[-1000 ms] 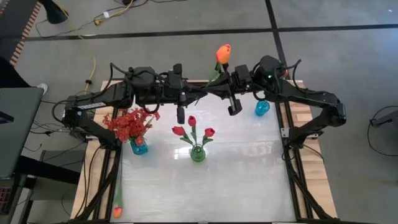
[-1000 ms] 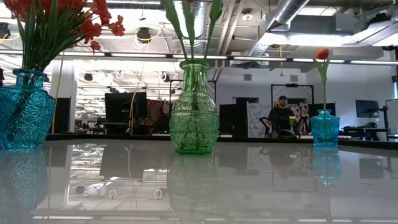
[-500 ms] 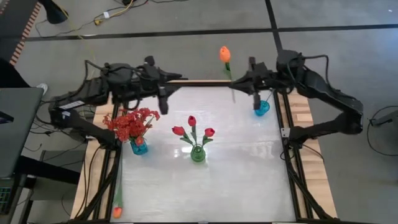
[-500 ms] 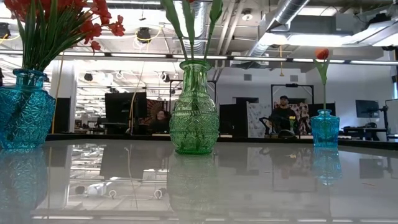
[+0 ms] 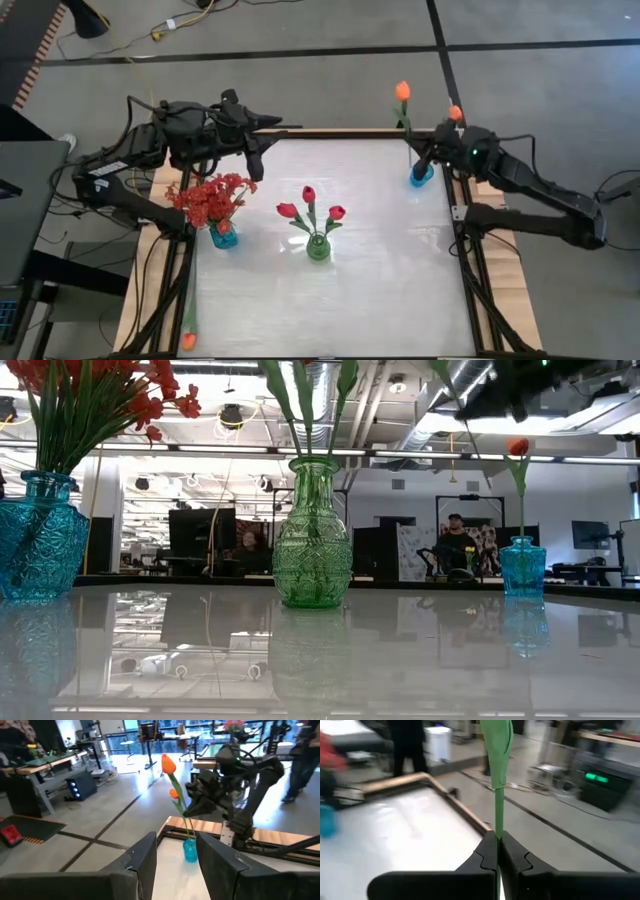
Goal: Sort flowers into vase by color
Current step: Put the top orange flower into the right blue vase
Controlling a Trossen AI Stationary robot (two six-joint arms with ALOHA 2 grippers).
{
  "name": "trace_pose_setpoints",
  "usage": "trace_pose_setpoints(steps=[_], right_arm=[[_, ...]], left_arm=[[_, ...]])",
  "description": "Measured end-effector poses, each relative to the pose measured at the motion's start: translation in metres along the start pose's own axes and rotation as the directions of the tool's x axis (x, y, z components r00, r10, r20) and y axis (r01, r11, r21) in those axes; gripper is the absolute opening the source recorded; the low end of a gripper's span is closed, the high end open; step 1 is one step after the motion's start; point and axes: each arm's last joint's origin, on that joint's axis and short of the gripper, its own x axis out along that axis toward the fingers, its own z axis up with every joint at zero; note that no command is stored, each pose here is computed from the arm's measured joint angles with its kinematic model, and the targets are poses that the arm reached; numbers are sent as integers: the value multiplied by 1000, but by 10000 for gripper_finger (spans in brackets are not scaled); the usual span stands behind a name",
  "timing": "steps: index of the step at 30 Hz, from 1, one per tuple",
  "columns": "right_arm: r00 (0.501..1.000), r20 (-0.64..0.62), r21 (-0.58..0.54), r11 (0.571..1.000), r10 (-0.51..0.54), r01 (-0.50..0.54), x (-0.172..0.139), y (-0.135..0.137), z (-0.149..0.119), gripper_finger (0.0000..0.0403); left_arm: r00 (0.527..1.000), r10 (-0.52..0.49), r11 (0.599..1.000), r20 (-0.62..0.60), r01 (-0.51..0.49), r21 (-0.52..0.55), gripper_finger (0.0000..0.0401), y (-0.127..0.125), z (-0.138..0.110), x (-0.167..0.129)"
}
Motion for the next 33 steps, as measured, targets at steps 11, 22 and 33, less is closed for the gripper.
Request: trace_pose_setpoints(steps=[11,22,33], right_arm=[[965,-50,12,966,-257,258,3,-17,-52,26],[941,-68,14,943,-330,332,3,-28,-62,26],[937,-118,-2,943,-330,332,4,-28,-71,26]], left_arm=[[1000,27,999,0,-27,-24,128,1,0,0],[1000,27,999,-3,-27,-35,128,1,0,0],[999,27,999,-23,-27,-27,128,1,-2,0]])
